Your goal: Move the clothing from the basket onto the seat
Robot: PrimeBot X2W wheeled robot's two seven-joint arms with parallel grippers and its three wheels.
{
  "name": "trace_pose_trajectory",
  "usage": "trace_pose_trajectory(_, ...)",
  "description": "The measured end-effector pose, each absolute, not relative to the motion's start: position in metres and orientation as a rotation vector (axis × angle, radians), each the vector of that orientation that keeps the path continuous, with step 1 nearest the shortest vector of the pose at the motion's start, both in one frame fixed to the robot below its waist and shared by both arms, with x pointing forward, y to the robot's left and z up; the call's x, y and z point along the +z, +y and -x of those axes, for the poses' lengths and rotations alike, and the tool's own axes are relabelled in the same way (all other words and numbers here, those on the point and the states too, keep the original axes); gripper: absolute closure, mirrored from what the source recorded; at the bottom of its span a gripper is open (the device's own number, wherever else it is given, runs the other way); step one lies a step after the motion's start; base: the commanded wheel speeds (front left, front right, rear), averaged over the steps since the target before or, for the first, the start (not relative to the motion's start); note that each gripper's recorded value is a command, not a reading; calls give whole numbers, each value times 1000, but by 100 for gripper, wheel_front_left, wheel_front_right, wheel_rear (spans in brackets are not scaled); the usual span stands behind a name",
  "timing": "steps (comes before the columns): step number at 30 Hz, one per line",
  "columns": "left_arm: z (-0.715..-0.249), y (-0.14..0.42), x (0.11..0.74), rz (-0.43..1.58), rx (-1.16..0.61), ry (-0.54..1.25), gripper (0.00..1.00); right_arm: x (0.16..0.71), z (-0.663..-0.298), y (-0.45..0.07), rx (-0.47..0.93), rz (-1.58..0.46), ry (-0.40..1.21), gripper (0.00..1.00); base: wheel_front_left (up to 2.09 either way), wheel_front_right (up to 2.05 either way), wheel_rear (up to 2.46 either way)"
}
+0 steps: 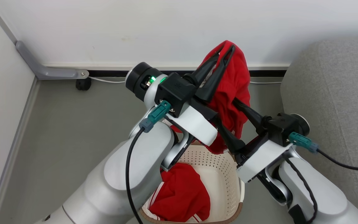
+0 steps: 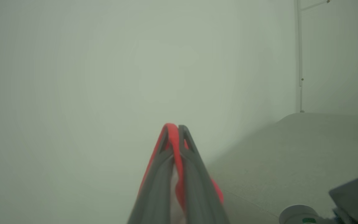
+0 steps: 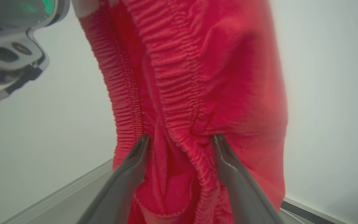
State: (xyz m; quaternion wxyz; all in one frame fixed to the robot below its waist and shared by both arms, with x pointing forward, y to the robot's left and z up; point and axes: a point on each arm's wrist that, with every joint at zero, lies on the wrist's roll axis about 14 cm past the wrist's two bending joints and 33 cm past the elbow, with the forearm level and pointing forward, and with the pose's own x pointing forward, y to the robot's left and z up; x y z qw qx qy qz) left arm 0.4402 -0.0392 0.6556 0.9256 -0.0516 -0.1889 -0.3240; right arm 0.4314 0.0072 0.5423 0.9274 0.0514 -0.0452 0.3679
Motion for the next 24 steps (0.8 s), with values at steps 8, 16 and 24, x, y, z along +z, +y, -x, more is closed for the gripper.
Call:
trace_pose_trajectory(8,-438,-39,647,120,-664,-354,100,532,-439,17,748,-120,-53,100,0,0,0)
trace_pose_trajectory(16,-442,-37,649,133,-648,-357,0,539,-446,5,717,-120,-75,100,0,0,0)
trace_pose_trajectory(24,-444,-37,640,145,-651,-331,0,553,-450,-10,668,-145,-116,100,0,0,0)
